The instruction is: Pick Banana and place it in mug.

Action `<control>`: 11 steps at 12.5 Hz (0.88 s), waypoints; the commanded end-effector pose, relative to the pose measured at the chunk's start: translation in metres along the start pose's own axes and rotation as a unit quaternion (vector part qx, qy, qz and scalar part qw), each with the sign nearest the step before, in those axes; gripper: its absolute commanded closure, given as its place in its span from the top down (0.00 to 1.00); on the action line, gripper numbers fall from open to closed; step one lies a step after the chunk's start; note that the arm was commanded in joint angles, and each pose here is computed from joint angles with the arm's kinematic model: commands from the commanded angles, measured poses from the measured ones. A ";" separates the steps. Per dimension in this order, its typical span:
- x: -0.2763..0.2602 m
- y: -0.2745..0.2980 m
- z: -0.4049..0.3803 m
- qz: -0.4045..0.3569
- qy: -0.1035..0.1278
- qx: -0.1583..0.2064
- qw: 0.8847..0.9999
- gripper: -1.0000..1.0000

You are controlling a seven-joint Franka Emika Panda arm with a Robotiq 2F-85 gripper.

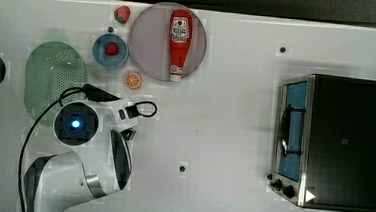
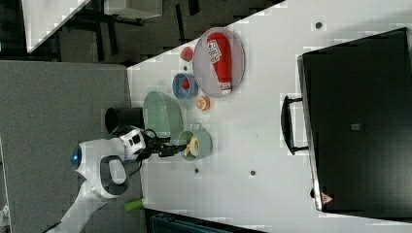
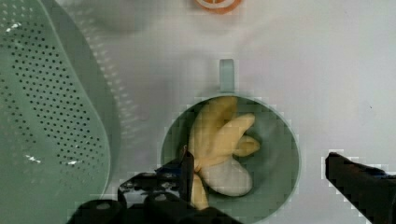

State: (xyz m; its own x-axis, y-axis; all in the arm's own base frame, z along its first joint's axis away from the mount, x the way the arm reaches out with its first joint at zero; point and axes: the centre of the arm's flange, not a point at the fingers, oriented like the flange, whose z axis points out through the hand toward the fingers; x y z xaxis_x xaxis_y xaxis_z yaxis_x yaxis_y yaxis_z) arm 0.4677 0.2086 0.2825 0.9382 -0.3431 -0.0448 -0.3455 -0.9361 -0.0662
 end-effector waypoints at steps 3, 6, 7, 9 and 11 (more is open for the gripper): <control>0.040 0.039 -0.140 0.071 0.047 -0.001 0.996 1.00; 0.069 0.103 -0.228 0.144 0.040 -0.006 0.989 1.00; 0.079 0.125 -0.255 0.165 0.048 -0.002 0.985 1.00; 0.095 0.164 -0.305 0.193 0.077 0.003 0.978 1.00; 0.091 0.198 -0.327 0.221 0.050 -0.015 0.974 1.00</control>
State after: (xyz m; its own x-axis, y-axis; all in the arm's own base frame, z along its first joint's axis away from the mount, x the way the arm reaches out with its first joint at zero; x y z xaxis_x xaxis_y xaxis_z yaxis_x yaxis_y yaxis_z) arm 0.4914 -0.0479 0.6078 0.6720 -0.7404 0.0133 -0.7368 -0.6703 -0.0883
